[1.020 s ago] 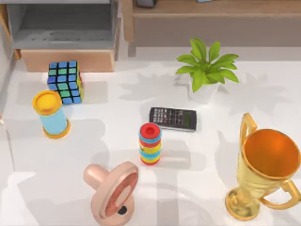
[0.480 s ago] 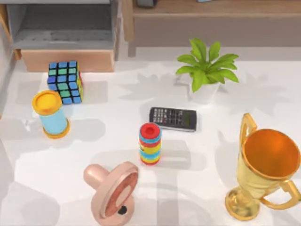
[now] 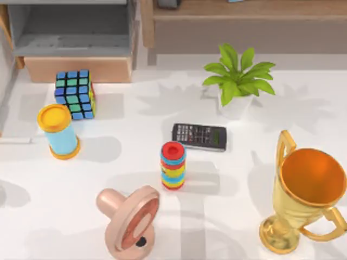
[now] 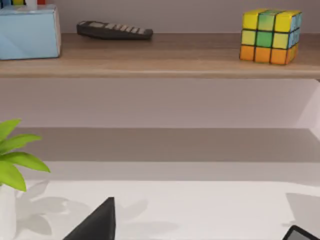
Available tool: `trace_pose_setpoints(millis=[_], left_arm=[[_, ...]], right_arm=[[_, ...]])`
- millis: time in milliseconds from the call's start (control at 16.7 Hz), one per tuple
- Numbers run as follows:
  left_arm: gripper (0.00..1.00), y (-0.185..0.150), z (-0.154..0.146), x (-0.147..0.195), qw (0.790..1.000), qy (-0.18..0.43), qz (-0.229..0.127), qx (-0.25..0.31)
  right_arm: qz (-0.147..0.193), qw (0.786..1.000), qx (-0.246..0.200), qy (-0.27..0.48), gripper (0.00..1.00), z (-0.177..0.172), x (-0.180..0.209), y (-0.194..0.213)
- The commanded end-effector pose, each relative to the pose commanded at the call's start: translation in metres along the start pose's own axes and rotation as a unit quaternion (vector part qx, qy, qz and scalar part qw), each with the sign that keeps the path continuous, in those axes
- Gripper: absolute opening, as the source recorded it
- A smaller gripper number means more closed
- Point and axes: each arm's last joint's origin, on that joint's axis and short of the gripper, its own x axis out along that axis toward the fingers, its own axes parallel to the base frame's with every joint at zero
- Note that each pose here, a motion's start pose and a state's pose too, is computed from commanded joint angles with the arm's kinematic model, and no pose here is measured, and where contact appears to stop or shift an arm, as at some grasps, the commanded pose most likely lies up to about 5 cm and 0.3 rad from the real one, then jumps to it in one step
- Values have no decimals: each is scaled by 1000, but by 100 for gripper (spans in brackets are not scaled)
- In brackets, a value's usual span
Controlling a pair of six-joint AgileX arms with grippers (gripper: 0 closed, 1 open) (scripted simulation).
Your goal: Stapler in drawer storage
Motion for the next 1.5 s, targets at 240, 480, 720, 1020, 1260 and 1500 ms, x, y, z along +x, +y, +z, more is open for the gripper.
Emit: trace_pose_setpoints(millis=[240,480,720,1020,1260,1500], left_arm=[[100,-42,25,-30,998,-48,-45,2],[100,-56,40,-35,995,-79,-62,-2],[100,-55,39,-35,995,-77,-61,-2],[100,-58,43,-14,995,-79,-62,-2],[100,-59,44,-11,995,-79,-62,-2],[70,-59,44,-11,995,-79,-62,-2]], right_arm=[[0,1000,0,0,100,0,0,0],[0,1000,0,0,100,0,0,0],[0,1000,0,0,100,0,0,0],[0,1000,0,0,100,0,0,0],[0,1000,0,0,100,0,0,0],[0,1000,0,0,100,0,0,0]])
